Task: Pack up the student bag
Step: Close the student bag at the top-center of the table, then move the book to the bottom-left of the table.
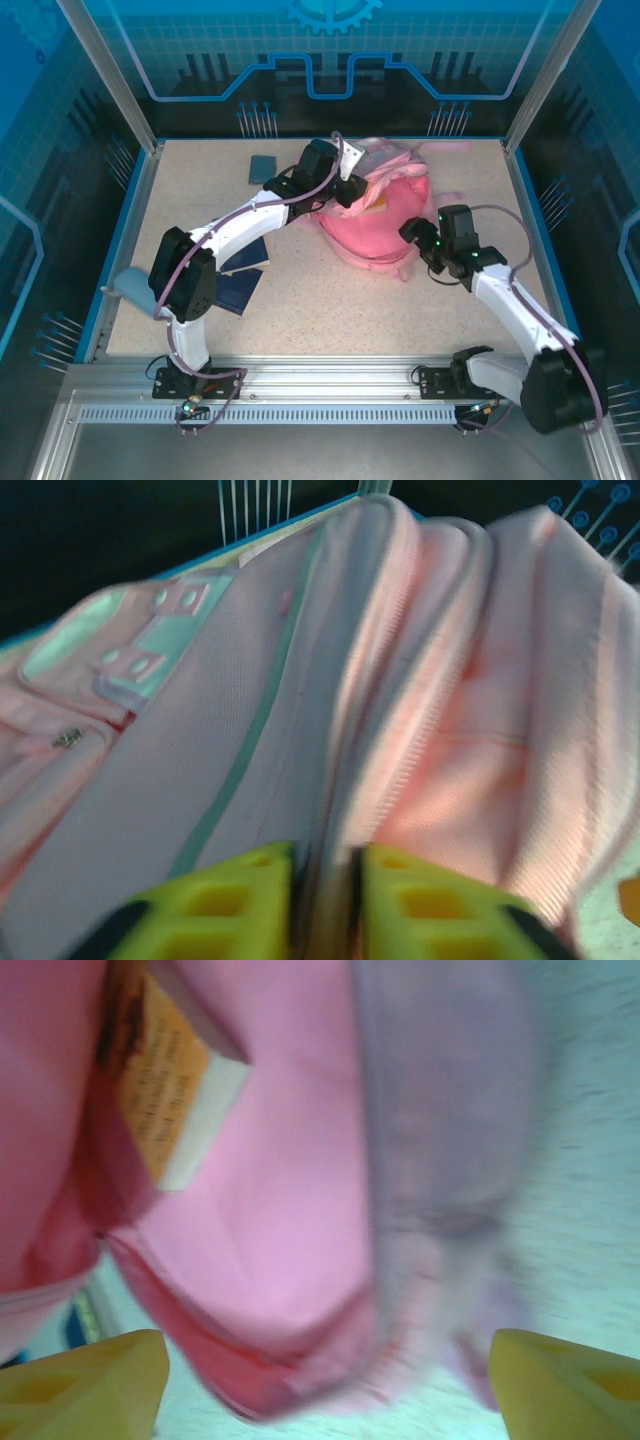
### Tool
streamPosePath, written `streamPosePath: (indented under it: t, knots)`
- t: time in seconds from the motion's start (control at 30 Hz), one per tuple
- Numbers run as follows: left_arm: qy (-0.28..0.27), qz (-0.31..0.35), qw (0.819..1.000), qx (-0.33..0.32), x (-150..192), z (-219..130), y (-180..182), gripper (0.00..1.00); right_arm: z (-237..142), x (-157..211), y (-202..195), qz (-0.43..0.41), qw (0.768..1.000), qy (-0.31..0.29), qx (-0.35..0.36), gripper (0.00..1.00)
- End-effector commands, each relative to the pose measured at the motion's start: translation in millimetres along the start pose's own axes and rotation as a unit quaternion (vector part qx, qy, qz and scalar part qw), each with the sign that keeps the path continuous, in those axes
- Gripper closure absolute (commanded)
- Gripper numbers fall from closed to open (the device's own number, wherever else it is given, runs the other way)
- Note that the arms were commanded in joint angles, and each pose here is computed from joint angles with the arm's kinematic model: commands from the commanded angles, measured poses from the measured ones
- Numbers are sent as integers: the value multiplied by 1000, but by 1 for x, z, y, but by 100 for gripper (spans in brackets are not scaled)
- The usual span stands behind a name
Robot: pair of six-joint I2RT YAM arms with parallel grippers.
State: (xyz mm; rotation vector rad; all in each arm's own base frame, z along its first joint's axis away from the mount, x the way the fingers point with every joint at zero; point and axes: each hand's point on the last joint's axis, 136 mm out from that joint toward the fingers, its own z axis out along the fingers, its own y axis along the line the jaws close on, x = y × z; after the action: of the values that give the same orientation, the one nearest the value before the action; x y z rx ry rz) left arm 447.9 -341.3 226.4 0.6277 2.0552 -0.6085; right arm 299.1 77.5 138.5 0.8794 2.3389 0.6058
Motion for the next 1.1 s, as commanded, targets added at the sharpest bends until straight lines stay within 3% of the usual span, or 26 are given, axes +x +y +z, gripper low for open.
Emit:
streamPosePath:
  t: [0.0,0.13,0.27,0.4,0.53,0.77,0.9,1.07]
  knots:
    - [0,-58,997,-52,-4,-23,24,52,-37,-3,-53,-41,991,-37,119,11]
    - [14,-103,992,-78,13,-41,36,29,-69,-19,-37,-63,990,-80,95,8]
    - [18,-173,975,-136,36,-68,72,21,-75,-24,0,-103,991,-78,45,8]
    - [37,-277,938,-206,84,-103,124,16,-61,-9,54,-176,983,-48,-3,7]
    - [52,-370,893,-251,135,-139,161,1,-31,27,111,-264,964,-1,-31,7]
    - [38,-448,851,-273,171,-181,185,1,36,127,200,-399,909,101,-59,12]
    - [25,-478,828,-291,186,-201,199,1,80,183,231,-432,886,154,-65,17]
    - [12,-514,801,-307,201,-226,209,1,123,219,254,-472,866,156,-55,21]
